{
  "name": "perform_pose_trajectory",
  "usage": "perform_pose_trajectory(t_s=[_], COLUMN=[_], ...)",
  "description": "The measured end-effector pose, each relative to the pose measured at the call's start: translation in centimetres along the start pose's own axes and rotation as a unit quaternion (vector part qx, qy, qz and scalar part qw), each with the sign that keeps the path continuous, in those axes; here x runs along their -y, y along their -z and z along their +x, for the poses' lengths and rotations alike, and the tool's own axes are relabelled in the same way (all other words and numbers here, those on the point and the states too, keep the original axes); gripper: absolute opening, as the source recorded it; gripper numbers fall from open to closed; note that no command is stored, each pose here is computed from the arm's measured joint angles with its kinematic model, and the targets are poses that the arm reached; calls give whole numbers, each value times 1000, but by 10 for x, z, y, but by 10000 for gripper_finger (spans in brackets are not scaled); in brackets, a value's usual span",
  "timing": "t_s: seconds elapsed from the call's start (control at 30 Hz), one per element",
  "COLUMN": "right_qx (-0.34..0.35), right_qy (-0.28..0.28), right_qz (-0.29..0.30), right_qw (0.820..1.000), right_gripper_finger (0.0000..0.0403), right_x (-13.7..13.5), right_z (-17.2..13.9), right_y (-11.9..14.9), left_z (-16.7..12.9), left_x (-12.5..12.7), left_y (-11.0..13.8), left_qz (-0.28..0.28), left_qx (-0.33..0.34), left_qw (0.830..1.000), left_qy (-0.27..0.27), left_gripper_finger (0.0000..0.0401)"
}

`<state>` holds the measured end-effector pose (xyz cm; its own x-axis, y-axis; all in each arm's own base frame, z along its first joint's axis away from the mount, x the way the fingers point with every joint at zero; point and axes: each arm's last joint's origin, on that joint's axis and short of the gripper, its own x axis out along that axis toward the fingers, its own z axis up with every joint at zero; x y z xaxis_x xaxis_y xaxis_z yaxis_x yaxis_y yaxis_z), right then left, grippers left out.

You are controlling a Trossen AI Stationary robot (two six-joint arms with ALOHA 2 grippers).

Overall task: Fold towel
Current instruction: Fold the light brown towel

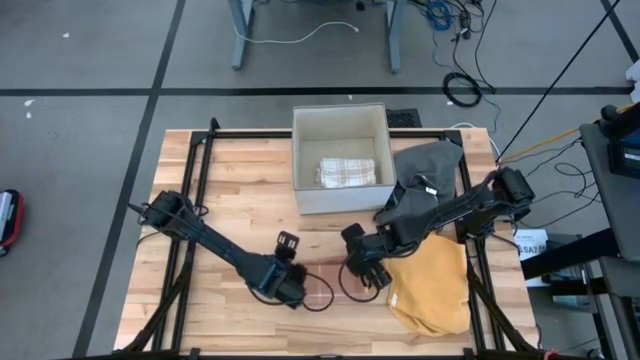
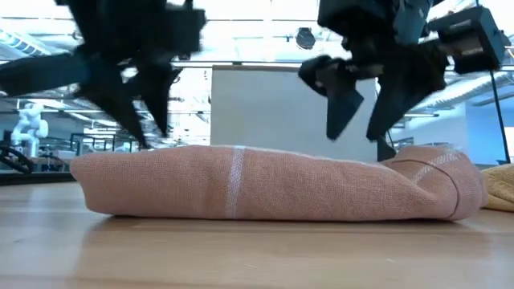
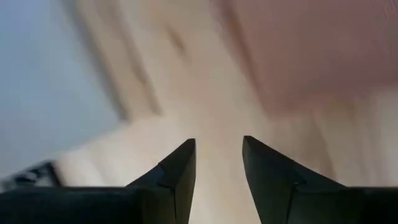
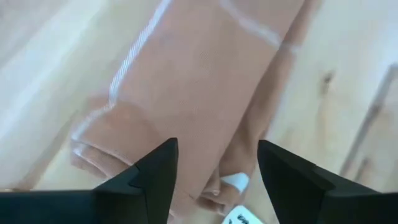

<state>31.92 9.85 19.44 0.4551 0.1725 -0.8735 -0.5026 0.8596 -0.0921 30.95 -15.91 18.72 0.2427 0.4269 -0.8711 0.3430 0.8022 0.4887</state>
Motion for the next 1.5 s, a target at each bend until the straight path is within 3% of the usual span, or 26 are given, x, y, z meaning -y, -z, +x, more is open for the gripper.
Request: perform_pose_trajectory(t_s=[0.13, 0.37, 0.5, 0.67, 0.97, 1.13, 1.3, 1.5], right_qx=[22, 40, 39, 48, 59, 82, 120, 183], right_qy=[-4, -46, -49, -51, -60, -41, -37, -44], right_qz=[17, 58, 56, 44, 13, 12, -1, -12], right_qw=[1000, 996, 996, 997, 996, 996, 992, 982], right_gripper_finger=[210, 210, 210, 210, 210, 210, 210, 210], right_x=[0, -6, -12, -15, -7, 7, 14, 13], right_z=[-11, -13, -12, -12, -20, -41, -70, -83], right_y=[-3, -6, -7, -10, -8, -6, -2, 28], left_z=[-13, -16, -7, 17, 48, 49, 59, 74], left_x=[-8, -5, -11, -12, -20, -26, -30, -28], left_y=[-16, -47, -46, -43, -27, -33, -26, -15], left_qz=[-22, -29, -38, -40, -54, -50, -54, -80], left_qx=[58, 211, 209, 232, 203, 240, 224, 214], left_qw=[998, 974, 973, 959, 964, 952, 955, 954], left_qy=[-34, 73, 85, 160, 161, 183, 188, 192], left_gripper_finger=[139, 140, 140, 140, 140, 140, 140, 140])
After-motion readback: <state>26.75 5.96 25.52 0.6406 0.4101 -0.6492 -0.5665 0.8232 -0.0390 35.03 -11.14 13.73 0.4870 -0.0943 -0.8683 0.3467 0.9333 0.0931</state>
